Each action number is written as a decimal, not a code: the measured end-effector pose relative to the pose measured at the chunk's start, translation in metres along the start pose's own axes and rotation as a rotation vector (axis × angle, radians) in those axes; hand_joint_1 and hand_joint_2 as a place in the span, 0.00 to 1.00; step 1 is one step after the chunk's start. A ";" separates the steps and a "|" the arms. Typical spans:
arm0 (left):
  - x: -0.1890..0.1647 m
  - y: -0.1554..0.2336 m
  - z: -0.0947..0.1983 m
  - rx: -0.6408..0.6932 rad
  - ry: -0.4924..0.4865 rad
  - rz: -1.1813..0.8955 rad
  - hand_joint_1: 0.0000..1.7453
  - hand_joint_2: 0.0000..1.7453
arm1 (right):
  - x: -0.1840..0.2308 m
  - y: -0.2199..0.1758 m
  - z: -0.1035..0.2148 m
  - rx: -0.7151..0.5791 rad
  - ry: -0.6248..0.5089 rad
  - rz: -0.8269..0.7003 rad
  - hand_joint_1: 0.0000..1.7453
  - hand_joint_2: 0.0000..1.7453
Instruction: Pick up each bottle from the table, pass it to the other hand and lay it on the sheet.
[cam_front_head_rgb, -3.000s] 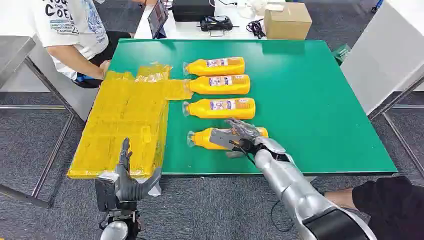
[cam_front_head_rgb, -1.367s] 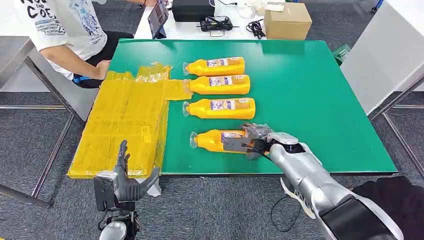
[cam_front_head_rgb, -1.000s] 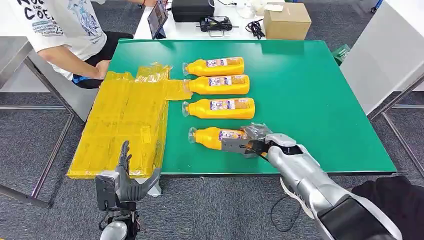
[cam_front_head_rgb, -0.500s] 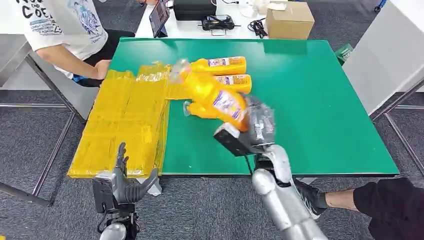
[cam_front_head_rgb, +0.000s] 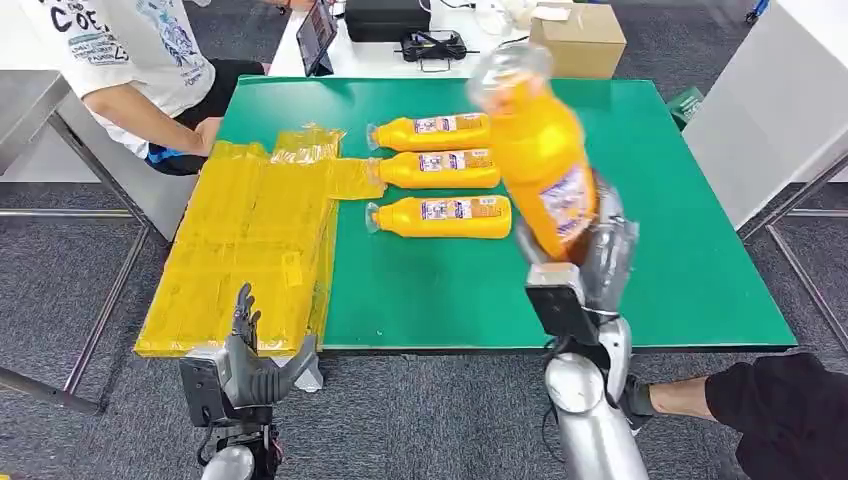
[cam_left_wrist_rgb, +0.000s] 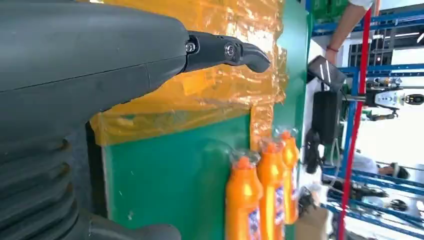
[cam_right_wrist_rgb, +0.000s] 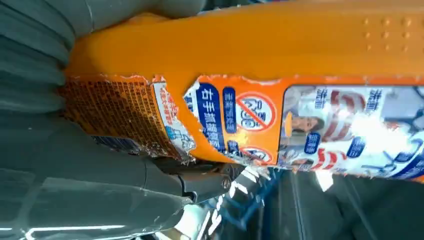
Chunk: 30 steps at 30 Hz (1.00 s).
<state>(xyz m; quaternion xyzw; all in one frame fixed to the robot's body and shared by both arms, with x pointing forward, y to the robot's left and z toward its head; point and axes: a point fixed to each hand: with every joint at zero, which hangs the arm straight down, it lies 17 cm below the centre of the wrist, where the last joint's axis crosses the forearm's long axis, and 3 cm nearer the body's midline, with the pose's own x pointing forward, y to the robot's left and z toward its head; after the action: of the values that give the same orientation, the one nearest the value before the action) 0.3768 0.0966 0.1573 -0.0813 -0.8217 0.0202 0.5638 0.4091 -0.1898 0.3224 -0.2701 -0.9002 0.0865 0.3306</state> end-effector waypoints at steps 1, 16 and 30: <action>0.001 -0.002 0.000 -0.003 0.000 0.027 0.00 1.00 | 0.001 -0.004 0.003 -0.010 -0.002 -0.010 1.00 1.00; 0.043 -0.062 0.008 -0.243 -0.027 0.459 0.00 1.00 | -0.015 0.087 0.108 0.289 0.173 -0.289 1.00 1.00; 0.054 -0.073 0.009 -0.304 -0.041 0.482 0.00 1.00 | 0.025 0.181 0.186 0.541 0.232 -0.398 1.00 1.00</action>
<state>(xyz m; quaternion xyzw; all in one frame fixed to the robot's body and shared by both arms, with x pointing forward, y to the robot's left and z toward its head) 0.3414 0.0331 0.2130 -0.3574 -0.7836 0.0317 0.5073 0.3518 -0.0199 0.1327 -0.0001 -0.8361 0.2245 0.5005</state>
